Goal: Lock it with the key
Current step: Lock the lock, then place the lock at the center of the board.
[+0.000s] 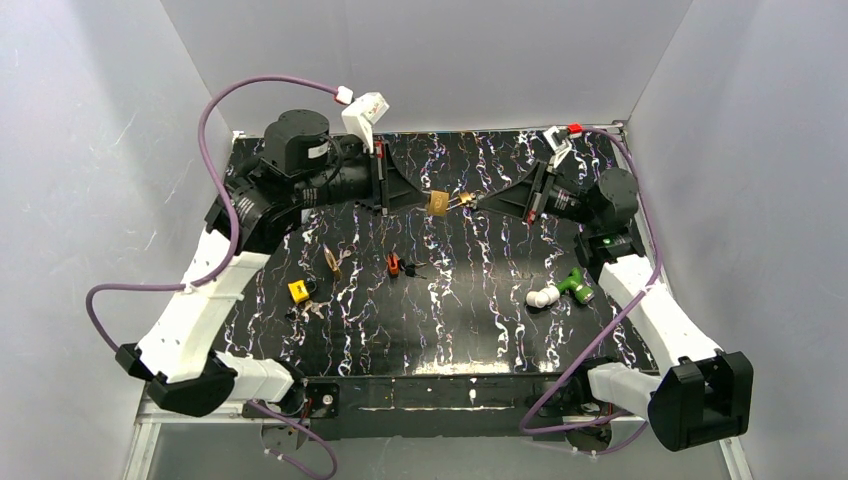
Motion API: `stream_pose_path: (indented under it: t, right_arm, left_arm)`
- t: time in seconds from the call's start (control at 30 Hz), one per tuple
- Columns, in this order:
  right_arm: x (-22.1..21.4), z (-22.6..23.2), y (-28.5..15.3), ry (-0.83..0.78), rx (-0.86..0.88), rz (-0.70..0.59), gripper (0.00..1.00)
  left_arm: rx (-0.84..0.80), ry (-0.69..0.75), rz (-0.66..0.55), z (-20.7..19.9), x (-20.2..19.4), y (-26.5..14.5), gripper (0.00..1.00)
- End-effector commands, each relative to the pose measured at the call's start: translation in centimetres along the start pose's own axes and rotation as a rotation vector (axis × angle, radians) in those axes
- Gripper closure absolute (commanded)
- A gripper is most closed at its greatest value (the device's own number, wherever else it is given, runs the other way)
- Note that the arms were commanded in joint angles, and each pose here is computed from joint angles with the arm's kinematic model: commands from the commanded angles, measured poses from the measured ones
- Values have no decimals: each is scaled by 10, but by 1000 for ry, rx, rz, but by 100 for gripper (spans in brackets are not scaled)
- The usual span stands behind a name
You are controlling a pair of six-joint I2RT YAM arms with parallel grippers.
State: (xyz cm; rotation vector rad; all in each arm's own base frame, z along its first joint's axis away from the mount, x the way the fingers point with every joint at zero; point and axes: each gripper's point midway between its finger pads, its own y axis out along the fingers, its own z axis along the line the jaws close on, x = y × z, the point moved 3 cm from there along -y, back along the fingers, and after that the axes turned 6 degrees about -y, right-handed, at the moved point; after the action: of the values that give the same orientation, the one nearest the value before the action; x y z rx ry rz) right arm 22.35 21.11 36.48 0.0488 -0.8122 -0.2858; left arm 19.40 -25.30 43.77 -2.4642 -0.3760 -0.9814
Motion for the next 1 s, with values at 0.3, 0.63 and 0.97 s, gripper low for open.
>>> stream_pose_path:
  t: [0.3, 0.63, 0.97]
  right_arm:
    - [-50, -129, -41, 246, -754, 20, 99]
    - [-91, -180, -49, 318, -954, 93, 99]
    - [-125, -215, -33, 381, -1026, 141, 99]
  left_arm:
    - [371, -74, 271, 107, -69, 118, 100]
    - [519, -184, 411, 169, -121, 184, 100]
    - [606, -189, 446, 206, -147, 207, 100]
